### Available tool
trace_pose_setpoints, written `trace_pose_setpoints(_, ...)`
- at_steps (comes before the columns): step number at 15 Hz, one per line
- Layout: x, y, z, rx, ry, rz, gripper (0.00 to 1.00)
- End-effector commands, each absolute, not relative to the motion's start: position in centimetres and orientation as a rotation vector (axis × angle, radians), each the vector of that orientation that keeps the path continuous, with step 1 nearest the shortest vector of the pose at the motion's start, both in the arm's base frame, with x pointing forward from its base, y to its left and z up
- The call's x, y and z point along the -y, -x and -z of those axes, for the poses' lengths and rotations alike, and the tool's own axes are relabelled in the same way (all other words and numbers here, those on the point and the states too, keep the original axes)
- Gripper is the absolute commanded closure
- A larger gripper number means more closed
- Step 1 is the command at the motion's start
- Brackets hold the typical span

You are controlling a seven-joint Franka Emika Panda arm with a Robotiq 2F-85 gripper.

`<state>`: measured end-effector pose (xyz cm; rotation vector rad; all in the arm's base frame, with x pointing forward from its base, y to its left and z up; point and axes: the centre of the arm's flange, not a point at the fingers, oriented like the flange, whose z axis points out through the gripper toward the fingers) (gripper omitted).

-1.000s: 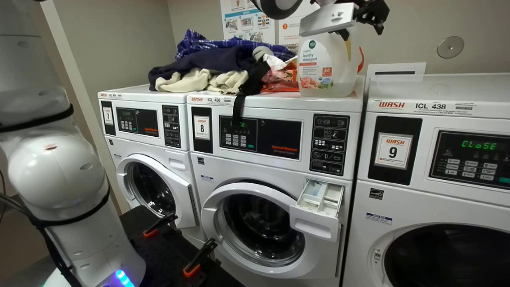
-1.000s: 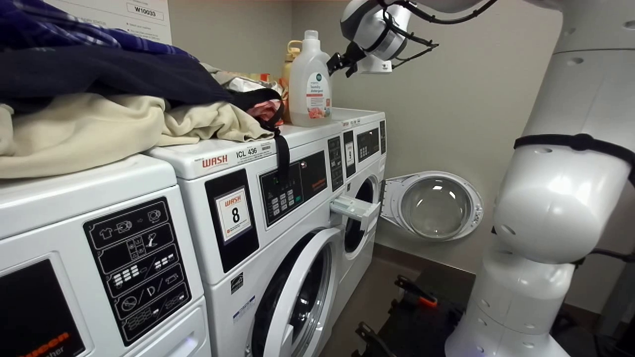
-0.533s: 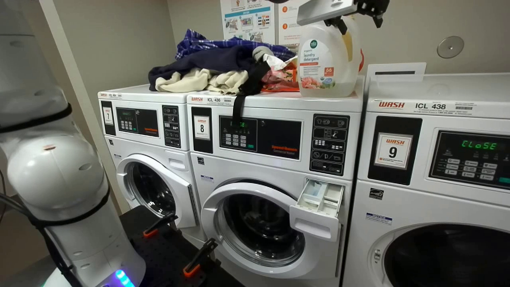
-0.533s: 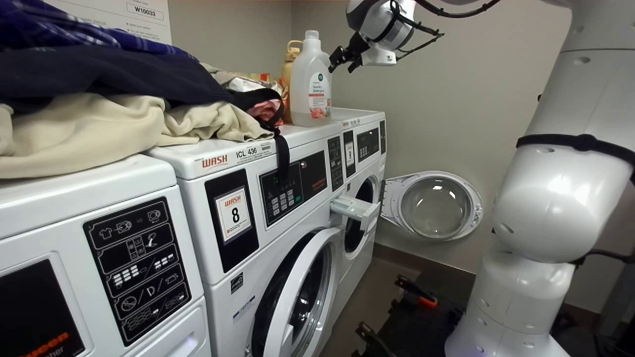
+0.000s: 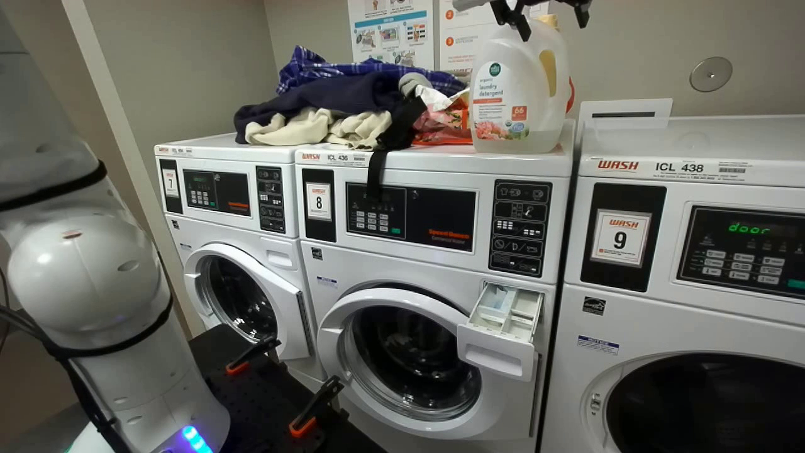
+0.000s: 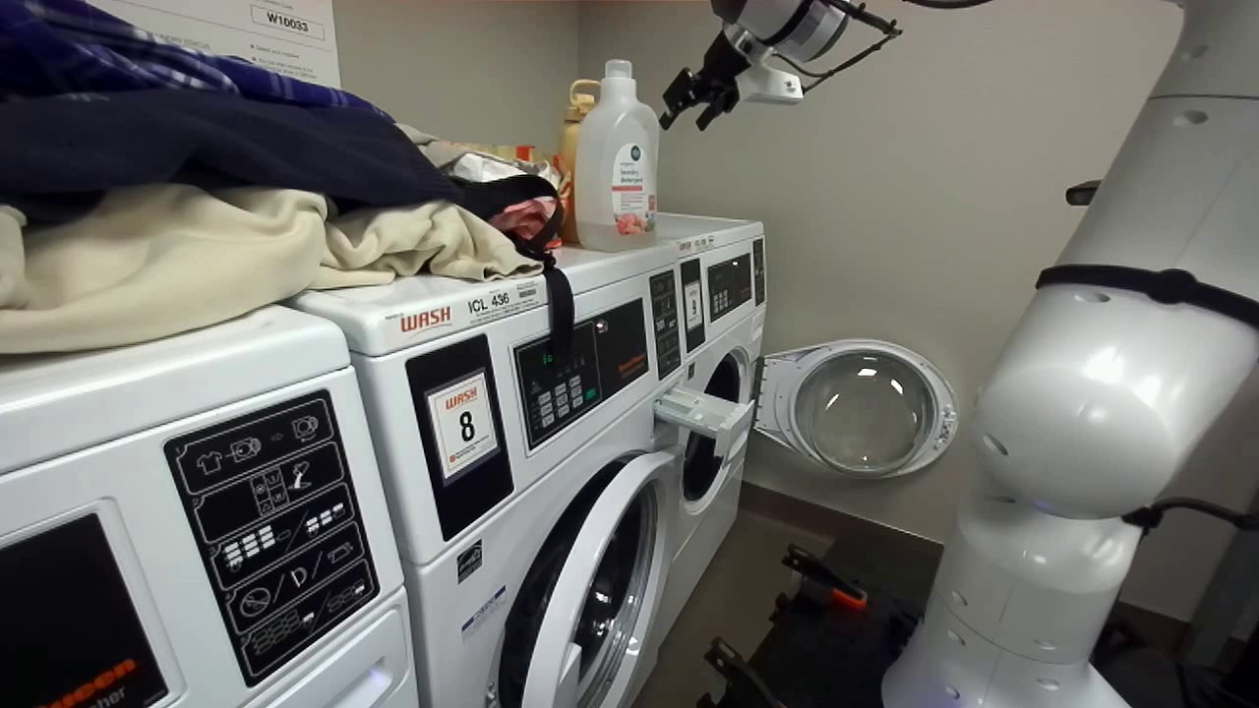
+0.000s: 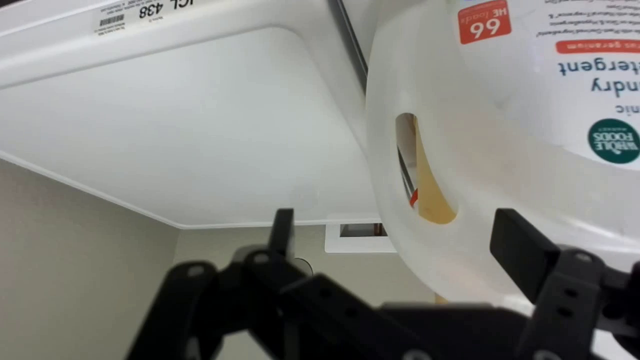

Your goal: Pour some detergent in the washing machine

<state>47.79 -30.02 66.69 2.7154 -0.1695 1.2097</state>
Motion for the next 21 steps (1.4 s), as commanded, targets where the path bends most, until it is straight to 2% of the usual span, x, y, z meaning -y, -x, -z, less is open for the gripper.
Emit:
trace_pose_setpoints(1, 27.8, -45.6, -69.1, 0.092, -2.765, -1.169, 0.00)
trace_pose_setpoints(12, 18.1, -38.1, -71.7, -0.299, -2.858, -0.942, 0.00)
trace_pose_setpoints(21, 10.0, -36.5, -68.1, -0.430, -2.914, -0.879, 0.00)
